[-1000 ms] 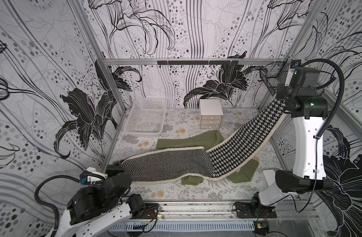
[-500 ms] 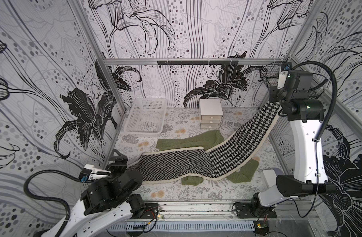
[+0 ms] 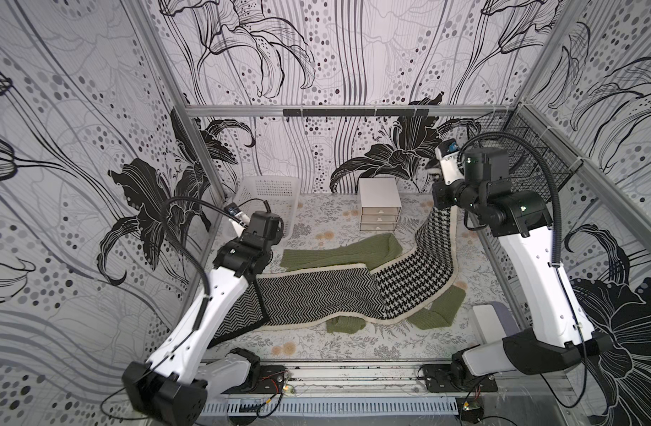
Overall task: Roll up the scarf and place it into the basket
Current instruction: Flatten out the scarf at the center of the board.
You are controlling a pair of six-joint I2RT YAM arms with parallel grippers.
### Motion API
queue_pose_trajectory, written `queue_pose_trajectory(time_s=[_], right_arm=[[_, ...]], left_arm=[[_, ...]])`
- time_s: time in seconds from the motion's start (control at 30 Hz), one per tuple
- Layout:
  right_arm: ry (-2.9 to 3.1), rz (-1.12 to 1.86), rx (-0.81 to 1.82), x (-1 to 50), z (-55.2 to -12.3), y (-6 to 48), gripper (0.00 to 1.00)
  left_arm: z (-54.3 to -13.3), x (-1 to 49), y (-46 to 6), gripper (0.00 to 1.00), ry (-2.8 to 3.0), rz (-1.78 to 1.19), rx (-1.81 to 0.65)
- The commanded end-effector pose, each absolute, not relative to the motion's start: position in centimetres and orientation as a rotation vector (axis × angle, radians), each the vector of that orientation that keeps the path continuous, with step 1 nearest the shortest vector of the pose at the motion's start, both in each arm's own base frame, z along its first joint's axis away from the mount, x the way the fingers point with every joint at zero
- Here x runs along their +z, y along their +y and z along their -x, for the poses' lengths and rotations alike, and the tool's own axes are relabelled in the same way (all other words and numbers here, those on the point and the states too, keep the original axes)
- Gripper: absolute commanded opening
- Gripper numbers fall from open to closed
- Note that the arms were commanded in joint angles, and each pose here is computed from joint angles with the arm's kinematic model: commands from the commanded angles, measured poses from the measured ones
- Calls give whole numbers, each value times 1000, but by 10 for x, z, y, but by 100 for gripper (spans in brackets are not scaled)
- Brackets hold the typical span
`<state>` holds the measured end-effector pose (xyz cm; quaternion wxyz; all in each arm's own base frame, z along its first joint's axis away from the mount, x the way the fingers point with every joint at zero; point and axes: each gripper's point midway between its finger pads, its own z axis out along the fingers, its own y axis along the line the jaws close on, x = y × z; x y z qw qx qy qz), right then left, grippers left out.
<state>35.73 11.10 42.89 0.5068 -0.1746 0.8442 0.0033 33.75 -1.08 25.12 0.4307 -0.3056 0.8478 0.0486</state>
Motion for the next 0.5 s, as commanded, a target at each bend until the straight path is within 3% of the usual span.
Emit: queue_pose_trajectory(time_s=[0.0,0.13,0.23,0.33,0.47], right_arm=[[2049,556,298,413,-302,167,0],[2154,597,378,355,-268,198,0],[2316,592,415,283,-251,207,0],[2478,554,318,212,-239,203,0],[2543,441,176,159,-241,191,0]], left_arm=[[-325,184,-35,99,2380,737,-21],[-307,142,-34,99,2417,876,-76],[-288,116,-26,96,2455,960,-8],[-277,104,-23,94,2446,1004,-14],[-276,110,-18,94,2398,1006,-8]])
